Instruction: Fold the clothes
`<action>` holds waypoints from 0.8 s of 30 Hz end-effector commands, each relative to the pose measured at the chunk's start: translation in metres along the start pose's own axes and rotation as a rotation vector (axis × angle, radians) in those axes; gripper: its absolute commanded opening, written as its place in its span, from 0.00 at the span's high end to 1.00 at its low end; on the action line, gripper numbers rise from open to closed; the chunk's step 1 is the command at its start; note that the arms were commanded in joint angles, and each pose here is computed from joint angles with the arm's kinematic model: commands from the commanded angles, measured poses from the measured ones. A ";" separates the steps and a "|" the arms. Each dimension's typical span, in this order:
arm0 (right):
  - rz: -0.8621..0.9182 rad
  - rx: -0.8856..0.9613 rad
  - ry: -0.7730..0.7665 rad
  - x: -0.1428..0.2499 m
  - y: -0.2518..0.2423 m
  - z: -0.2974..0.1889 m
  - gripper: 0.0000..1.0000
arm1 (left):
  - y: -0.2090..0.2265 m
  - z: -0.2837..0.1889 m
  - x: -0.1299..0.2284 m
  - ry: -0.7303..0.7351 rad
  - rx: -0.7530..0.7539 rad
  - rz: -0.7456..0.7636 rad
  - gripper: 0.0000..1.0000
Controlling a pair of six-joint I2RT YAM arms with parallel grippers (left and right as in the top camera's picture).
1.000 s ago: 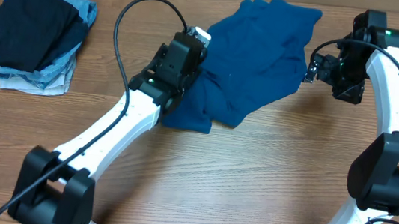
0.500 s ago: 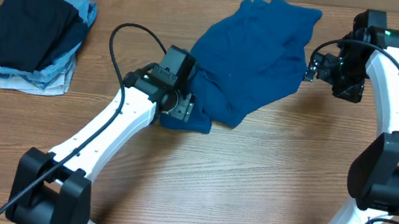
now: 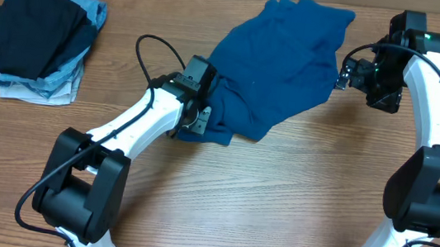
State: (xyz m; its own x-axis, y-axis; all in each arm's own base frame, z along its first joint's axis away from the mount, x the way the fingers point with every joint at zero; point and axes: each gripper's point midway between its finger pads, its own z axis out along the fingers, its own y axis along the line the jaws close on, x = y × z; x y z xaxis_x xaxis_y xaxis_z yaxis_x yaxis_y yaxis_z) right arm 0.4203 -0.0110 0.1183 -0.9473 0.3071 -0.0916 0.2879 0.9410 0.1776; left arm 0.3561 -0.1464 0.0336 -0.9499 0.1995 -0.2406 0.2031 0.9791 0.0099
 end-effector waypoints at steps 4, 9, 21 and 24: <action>-0.010 -0.015 -0.023 0.001 0.005 -0.011 0.02 | -0.022 -0.034 -0.016 -0.011 0.138 -0.012 0.96; -0.016 -0.015 -0.013 0.007 0.007 -0.024 0.05 | -0.063 -0.177 -0.082 -0.310 0.408 0.035 0.96; -0.155 -0.178 0.096 0.042 0.034 -0.039 0.05 | -0.076 -0.362 -0.184 -0.991 0.570 0.063 0.96; -0.154 -0.177 0.099 0.043 0.033 -0.039 0.05 | -0.050 -0.326 -0.178 -0.888 0.407 -0.030 0.96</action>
State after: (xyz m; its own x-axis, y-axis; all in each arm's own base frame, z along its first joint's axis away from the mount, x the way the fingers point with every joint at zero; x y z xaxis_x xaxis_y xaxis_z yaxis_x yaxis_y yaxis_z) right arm 0.3808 0.0260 0.1398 -0.9877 0.1542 0.0252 0.1540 0.9334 0.3241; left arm 0.4317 -0.2418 0.3996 -0.4372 -0.0736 -0.8964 0.5296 0.7845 -0.3227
